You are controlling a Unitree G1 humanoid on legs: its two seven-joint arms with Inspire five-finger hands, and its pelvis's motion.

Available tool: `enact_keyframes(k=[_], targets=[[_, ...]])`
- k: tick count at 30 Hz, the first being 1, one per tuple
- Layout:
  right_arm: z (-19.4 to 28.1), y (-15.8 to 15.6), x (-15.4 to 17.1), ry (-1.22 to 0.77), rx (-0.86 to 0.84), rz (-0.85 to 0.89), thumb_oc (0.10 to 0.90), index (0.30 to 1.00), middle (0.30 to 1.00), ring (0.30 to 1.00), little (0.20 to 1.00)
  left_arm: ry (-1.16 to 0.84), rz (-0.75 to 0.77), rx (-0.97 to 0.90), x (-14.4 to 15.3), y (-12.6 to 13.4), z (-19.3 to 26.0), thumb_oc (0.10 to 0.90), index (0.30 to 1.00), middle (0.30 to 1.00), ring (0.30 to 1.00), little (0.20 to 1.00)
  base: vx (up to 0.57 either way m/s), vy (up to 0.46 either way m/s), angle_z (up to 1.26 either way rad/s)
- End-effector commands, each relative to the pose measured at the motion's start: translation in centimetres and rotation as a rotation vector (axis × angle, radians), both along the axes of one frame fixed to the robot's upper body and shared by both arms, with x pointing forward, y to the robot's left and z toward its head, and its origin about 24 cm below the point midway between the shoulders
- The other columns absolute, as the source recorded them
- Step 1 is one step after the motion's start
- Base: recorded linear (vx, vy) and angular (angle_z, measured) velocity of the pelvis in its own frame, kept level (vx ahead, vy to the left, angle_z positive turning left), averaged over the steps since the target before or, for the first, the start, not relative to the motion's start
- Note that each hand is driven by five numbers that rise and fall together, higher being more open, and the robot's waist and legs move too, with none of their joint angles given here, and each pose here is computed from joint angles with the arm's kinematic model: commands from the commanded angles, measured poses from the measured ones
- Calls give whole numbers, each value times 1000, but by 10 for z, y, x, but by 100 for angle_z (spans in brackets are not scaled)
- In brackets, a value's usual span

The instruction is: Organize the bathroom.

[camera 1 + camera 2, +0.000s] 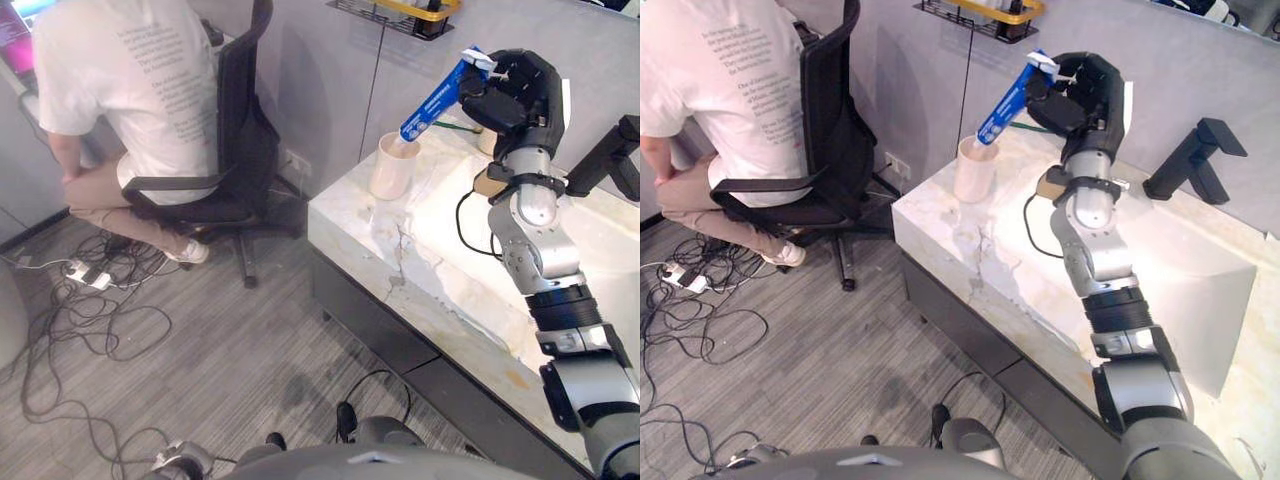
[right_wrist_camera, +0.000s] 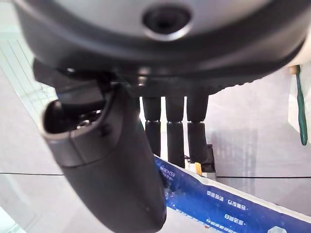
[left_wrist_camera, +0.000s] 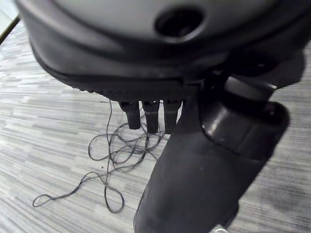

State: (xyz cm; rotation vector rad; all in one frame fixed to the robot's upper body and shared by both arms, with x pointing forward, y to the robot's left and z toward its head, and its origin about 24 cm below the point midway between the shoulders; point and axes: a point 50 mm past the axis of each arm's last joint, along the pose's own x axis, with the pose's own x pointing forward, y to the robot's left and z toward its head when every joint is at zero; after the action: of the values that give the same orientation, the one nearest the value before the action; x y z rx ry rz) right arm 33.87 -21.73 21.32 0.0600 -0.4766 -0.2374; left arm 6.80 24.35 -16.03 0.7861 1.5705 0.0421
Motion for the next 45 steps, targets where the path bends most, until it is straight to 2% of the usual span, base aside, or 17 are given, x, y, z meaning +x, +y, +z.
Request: enact_keyframes(k=[1,38,39,40,43,45], targets=[[72,3,-10,-334,10,-8,400,300,300,300,300,107,-46,164,-20,42,12,800,900,900,900,900,0,0,0],[46,23,4,-219,-17,32,402,302,302,302,302,100,-48,154,-9,39,13,800,900,900,900,900,0,0,0],[45,23,4,-214,-16,36,439,359,359,359,359,99,-50,154,-8,40,13,800,900,900,900,900,0,0,0],[44,24,5,-210,-16,39,444,366,366,366,366,97,-50,154,-8,40,13,800,900,900,900,900,0,0,0],[42,26,6,-194,-15,51,800,900,900,900,900,95,-52,151,-4,39,13,800,900,900,900,900,0,0,0],[41,27,7,-191,-14,54,800,900,900,900,900,96,-53,151,-4,39,13,800,900,900,900,900,0,0,0]])
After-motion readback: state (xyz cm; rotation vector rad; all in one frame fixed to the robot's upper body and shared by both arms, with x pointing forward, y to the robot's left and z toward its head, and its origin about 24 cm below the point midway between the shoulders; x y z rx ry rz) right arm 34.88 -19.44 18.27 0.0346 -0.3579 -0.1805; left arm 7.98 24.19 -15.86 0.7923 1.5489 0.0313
